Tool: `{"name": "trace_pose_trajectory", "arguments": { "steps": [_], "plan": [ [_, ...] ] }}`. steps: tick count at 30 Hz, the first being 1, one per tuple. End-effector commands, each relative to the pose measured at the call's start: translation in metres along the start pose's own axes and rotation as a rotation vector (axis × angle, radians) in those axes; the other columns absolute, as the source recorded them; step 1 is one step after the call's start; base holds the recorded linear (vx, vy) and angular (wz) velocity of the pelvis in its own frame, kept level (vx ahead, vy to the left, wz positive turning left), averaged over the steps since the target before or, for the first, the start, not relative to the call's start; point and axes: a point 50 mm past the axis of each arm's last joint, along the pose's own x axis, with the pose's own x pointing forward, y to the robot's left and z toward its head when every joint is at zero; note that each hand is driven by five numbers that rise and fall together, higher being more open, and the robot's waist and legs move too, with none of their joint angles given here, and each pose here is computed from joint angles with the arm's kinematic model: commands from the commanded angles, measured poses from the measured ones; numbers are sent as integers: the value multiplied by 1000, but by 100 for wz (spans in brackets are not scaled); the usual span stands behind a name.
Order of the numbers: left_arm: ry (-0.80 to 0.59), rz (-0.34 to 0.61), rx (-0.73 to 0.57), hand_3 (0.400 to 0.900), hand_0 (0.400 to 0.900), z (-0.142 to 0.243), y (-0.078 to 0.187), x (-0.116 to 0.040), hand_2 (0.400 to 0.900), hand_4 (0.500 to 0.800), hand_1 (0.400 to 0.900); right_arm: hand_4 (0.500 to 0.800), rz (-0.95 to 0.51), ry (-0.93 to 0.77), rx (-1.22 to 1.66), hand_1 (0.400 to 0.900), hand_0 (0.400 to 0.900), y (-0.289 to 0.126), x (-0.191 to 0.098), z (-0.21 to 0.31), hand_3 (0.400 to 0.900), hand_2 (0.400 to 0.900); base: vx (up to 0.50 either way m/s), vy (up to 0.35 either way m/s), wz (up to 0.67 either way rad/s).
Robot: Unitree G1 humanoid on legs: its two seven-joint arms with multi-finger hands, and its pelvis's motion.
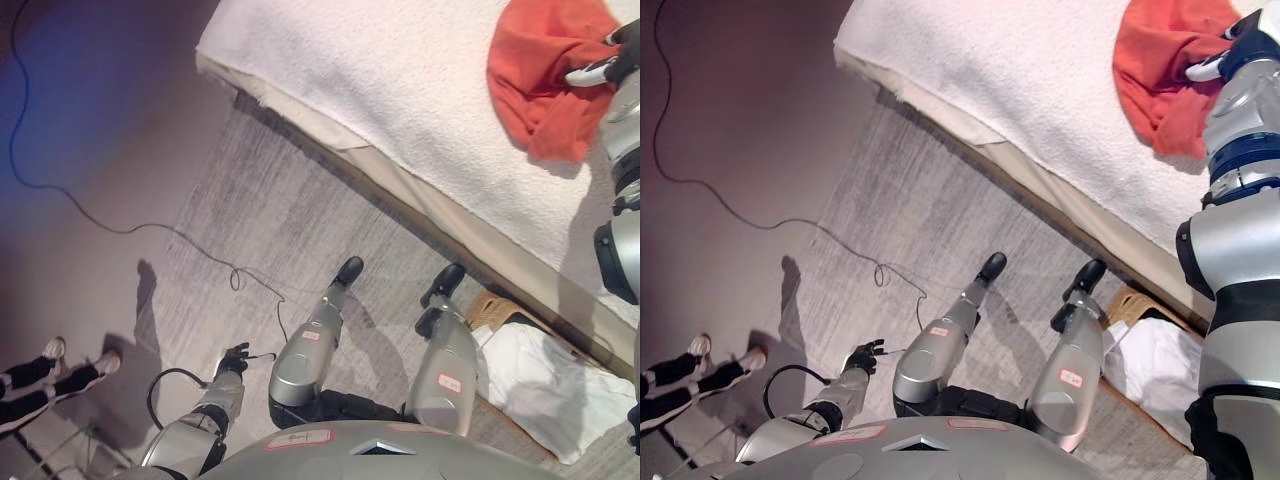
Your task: Put the clothes on the bed into the basket.
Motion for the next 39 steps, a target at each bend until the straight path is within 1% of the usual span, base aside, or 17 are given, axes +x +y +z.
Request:
{"name": "trace_pose_trajectory", "arguments": {
  "steps": [1,5,10,16,19,24,27,32,39],
  "plan": [
    [172,127,33,900,900,-51,43,-4,900,800,900,500,-67,-24,-71,400,400,-11,1,-6,400,400,38,126,-73],
    [183,136,30,900,900,-52,49,-3,900,800,900,500,-30,-2,-90,400,400,1,0,-19,400,400,39,99,-63],
    [204,157,27,900,900,-54,59,-3,900,800,900,500,-17,7,-88,400,400,3,0,-30,400,400,37,79,-59],
    [256,159,30,900,900,-67,64,-7,900,800,900,500,11,26,-69,400,400,11,-3,-49,400,400,12,75,-56],
    [273,153,55,900,900,-71,65,-8,900,800,900,500,15,40,-58,400,400,12,-4,-58,400,400,-3,79,-46],
    [274,159,78,900,900,-67,70,-7,900,800,900,500,20,45,-39,400,400,13,-5,-67,400,400,-1,53,-35],
    [271,168,85,900,900,-65,74,-6,900,800,900,500,23,18,-26,400,400,15,-7,-66,400,400,8,40,-43],
    [278,164,88,900,900,-67,74,-7,900,800,900,500,52,-4,-38,400,400,23,-10,-67,400,400,19,24,-46],
    [292,143,95,900,900,-71,69,-8,900,800,900,500,93,41,-31,400,400,33,-12,-78,400,400,0,10,-39]
  ]
}}
